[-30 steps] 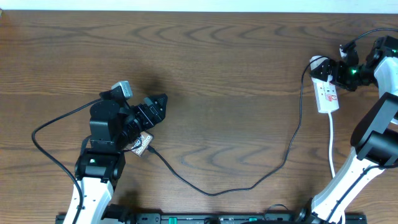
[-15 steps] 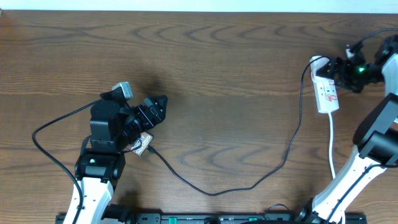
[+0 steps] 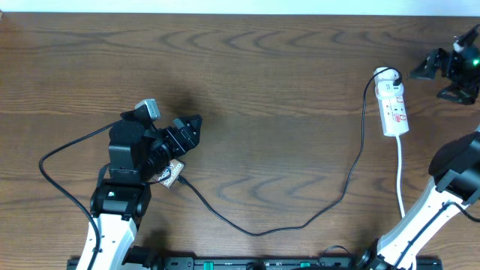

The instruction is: Plug charger to phone and switch on socket

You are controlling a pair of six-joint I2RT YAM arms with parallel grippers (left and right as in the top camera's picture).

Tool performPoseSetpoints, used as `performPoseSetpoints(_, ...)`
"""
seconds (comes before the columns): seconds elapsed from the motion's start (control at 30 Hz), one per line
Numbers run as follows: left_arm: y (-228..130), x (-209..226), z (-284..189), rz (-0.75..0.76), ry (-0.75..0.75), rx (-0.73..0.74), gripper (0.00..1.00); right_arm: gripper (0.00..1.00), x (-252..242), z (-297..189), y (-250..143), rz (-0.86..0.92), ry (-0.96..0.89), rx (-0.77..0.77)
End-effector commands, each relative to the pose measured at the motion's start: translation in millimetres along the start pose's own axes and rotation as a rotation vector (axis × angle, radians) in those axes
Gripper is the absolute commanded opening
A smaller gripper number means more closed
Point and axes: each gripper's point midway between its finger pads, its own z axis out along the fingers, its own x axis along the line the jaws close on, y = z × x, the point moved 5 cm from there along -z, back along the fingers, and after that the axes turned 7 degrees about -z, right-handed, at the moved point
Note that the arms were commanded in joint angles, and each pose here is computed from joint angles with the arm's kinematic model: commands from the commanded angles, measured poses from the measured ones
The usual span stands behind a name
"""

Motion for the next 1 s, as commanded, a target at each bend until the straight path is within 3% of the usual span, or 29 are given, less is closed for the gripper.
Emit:
performPoseSetpoints(0.0,7.3,-11.2,-3.6,0.039,-0.021,-0.025,0.88,0.99,10.0,-16.9,0.5,0.1,-0.013,-0.047)
performPoseSetpoints(0.27,7.3,-11.1,-3.6,0.039,-0.02,-0.025,0.87,0.99,27.1,-38.8,-5.1,0.069,-0.019,-0.1)
performPoseSetpoints(0.97,6.8,-10.4,-3.3,0.038,-0.018,-0.024,0.88,0.99,26.8,-38.6,-5.1,0.069,-0.02,-0.1)
